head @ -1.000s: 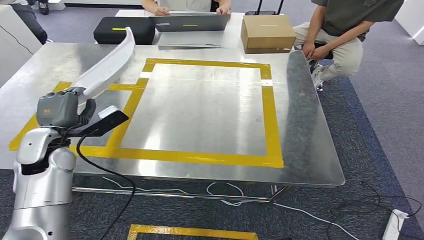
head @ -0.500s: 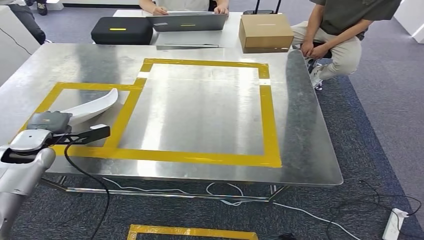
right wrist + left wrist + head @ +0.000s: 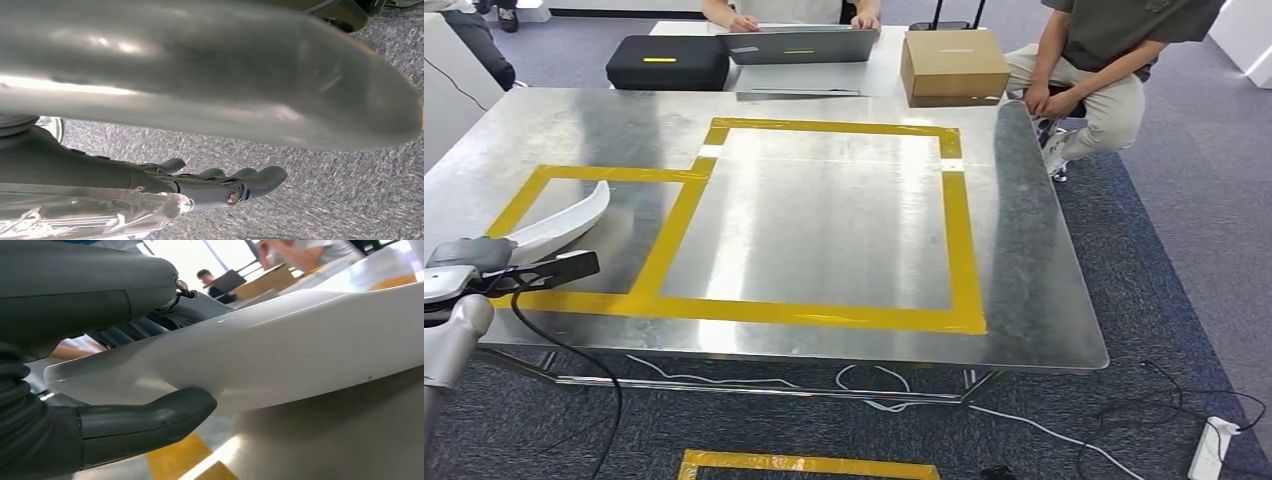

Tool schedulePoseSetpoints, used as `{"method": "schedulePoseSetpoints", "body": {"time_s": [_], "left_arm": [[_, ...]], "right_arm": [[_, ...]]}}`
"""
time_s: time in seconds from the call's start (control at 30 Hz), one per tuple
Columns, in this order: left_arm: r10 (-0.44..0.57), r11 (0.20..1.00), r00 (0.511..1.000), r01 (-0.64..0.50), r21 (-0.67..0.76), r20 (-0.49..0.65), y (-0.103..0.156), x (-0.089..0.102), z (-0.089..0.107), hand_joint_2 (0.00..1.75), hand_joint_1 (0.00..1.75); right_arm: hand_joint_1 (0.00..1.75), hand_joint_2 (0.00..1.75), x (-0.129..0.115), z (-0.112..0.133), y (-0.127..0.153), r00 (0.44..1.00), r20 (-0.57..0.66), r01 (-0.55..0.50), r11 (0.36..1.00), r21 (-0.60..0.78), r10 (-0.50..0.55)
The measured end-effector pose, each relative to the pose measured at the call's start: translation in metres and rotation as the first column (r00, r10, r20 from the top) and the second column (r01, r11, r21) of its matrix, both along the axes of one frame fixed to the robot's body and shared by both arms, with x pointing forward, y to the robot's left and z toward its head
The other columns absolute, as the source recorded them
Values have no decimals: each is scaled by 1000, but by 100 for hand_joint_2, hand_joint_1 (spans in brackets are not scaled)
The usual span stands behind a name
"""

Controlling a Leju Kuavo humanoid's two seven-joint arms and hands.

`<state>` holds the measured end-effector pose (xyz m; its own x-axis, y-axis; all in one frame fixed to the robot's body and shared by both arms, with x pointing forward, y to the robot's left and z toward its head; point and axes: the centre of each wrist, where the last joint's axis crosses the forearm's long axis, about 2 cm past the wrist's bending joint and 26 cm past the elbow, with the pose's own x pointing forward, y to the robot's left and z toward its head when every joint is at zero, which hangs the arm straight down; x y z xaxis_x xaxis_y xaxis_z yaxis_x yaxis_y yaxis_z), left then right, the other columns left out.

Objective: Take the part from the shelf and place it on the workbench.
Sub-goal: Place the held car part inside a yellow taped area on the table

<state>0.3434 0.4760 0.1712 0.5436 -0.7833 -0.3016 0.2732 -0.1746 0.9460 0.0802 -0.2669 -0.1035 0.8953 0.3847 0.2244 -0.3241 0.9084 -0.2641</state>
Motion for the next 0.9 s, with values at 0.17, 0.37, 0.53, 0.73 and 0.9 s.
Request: {"method": "schedulePoseSetpoints", "body": {"time_s": [0.17,0.37,0.53,0.73,0.9], "left_arm": [[152,988,988,-152,-16,21,22,-14,0,175,175],[42,996,998,-39,-78,43,26,-24,0,175,175],[-220,961,968,236,-145,117,-1,-14,-5,175,175],[-307,923,936,337,-184,172,-37,-3,-5,175,175],[-396,880,904,424,-216,161,-51,-2,-9,175,175]], "right_arm": [[0,0,0,0,0,1000,0,-9,1000,-2,9],[0,0,-1,0,0,1000,7,-5,1000,3,5],[0,0,-1,0,-2,1000,19,4,1000,4,-4],[0,0,-3,-1,-5,1000,28,0,1000,2,0],[0,0,-3,-1,-6,1000,26,1,1000,-3,-1]]}}
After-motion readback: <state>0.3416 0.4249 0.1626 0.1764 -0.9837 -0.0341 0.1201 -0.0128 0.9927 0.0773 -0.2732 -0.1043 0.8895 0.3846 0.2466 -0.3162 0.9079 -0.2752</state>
